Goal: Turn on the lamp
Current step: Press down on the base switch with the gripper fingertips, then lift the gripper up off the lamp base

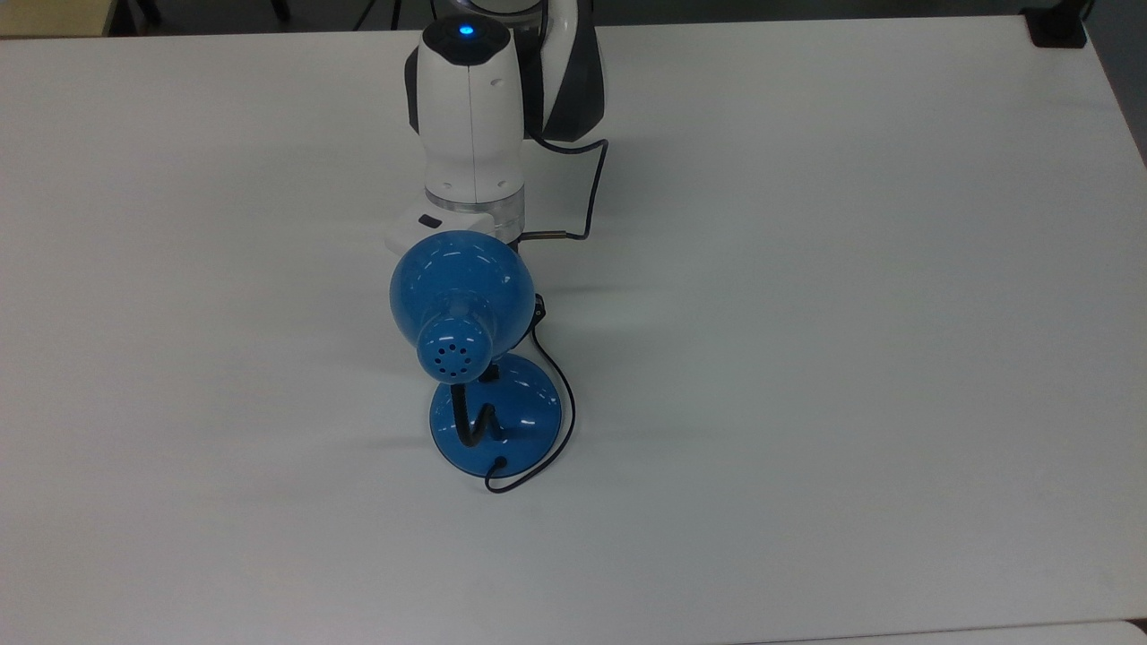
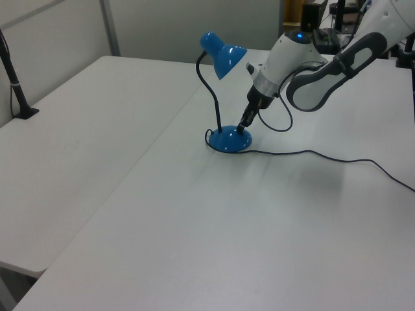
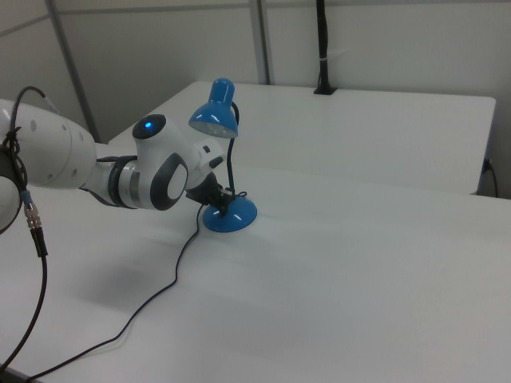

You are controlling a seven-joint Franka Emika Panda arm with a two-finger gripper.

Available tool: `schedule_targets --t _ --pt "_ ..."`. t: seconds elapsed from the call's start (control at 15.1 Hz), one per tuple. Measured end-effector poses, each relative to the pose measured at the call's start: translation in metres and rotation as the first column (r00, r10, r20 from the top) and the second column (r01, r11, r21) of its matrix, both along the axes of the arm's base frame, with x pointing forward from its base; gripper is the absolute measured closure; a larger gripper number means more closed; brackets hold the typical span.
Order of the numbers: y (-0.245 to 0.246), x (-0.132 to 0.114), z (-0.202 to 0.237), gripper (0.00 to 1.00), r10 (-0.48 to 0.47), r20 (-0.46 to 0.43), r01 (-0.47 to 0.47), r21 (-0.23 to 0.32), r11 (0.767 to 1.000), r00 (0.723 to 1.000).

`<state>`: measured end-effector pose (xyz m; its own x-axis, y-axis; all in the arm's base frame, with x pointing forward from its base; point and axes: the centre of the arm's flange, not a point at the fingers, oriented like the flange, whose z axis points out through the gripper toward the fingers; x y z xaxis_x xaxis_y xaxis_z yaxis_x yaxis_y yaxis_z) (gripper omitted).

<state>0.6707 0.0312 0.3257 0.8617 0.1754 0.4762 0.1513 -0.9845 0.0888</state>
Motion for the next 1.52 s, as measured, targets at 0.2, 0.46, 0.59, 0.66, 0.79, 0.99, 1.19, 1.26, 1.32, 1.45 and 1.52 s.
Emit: schedule_targets --t 0.2,0.46,0.59,0.66,0.79,0.99,1.19,1.26,1.32,1.45,1.52 --pt "0.0 0.0 0.0 0.99 0.0 0.0 0.0 0.0 1.0 1.0" --pt "0.0 0.004 -0.002 0.99 0.002 0.003 -0.002 -0.001 1.0 1.0" --pt "-0.001 0.009 -0.002 0.99 0.027 0.008 -0.027 -0.01 1.0 1.0" --pt "-0.002 0.01 -0.002 0.99 0.033 0.008 -0.033 -0.008 0.999 0.999" --pt "-0.002 0.01 -0.002 0.99 0.032 0.009 -0.032 -0.003 0.999 0.999" --pt "-0.003 0.012 0.005 0.99 0.03 0.019 -0.03 -0.002 1.0 0.999" --pt "-0.004 0.006 0.014 0.99 0.025 -0.047 -0.026 -0.012 1.0 0.999" --pt "-0.005 0.003 0.018 0.99 0.021 -0.085 -0.023 -0.018 1.0 0.996" --pt "-0.006 0.0 0.023 0.99 0.018 -0.12 -0.021 -0.023 1.0 0.993" --pt "-0.006 -0.009 0.033 0.99 0.01 -0.195 -0.018 -0.035 0.999 0.981" --pt "-0.006 -0.014 0.039 0.99 0.006 -0.235 -0.016 -0.041 0.999 0.972"
